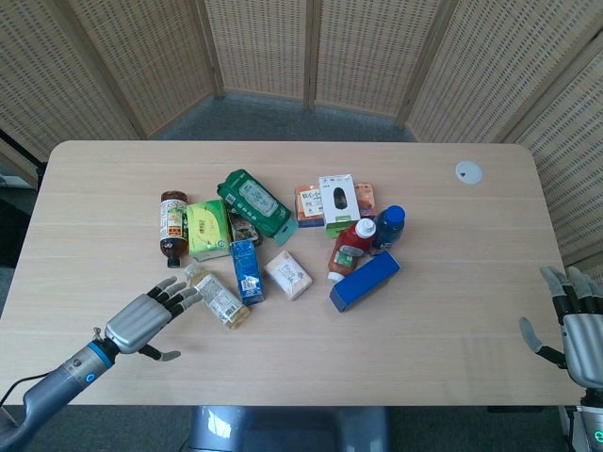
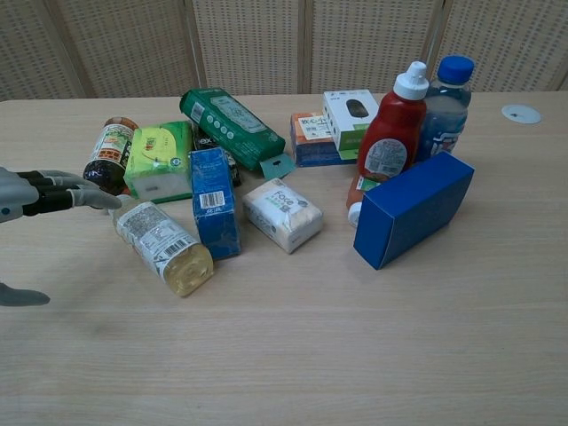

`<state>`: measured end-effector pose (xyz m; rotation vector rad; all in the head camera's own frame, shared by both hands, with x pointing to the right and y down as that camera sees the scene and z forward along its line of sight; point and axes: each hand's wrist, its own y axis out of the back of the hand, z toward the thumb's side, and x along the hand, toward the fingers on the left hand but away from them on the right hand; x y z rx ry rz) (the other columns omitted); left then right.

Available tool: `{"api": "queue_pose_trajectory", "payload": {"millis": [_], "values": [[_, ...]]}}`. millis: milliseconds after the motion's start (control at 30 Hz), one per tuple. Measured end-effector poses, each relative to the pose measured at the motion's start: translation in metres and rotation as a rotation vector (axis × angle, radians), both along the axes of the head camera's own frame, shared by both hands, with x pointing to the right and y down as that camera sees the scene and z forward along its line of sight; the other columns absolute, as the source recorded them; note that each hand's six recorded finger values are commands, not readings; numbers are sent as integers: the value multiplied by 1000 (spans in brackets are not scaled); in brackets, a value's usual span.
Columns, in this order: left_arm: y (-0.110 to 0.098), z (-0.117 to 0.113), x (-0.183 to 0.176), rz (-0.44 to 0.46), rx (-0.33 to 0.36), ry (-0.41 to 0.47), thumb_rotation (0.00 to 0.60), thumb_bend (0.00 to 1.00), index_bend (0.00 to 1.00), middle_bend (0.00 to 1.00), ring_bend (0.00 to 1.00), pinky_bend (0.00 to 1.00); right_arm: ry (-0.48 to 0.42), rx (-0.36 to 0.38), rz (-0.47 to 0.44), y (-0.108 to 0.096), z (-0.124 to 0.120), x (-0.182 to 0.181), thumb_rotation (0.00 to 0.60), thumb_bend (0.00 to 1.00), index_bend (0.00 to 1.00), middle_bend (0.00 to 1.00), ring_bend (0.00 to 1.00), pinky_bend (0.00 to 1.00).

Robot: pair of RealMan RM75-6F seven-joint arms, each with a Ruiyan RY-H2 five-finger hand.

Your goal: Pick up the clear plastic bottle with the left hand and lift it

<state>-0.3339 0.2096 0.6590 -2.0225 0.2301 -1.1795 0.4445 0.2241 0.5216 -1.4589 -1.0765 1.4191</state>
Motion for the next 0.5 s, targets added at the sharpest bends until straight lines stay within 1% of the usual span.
{"api": "queue_pose_trajectory", "payload": {"millis": [100,300,500], "values": [[-4,8,3,8,5,-11,397,223,32,0,0,0,4,3,4,0,-2,0,25,391,0,0,0,0],[-14,19,14,16,17,-4,404,225,44,0,0,0,11,2,10,1,-4,1,23,391,0,0,0,0],[-21,29,22,32,7,-13,404,225,53,0,0,0,15,4,16,1,-5,2,24,391,0,0,0,0]]}}
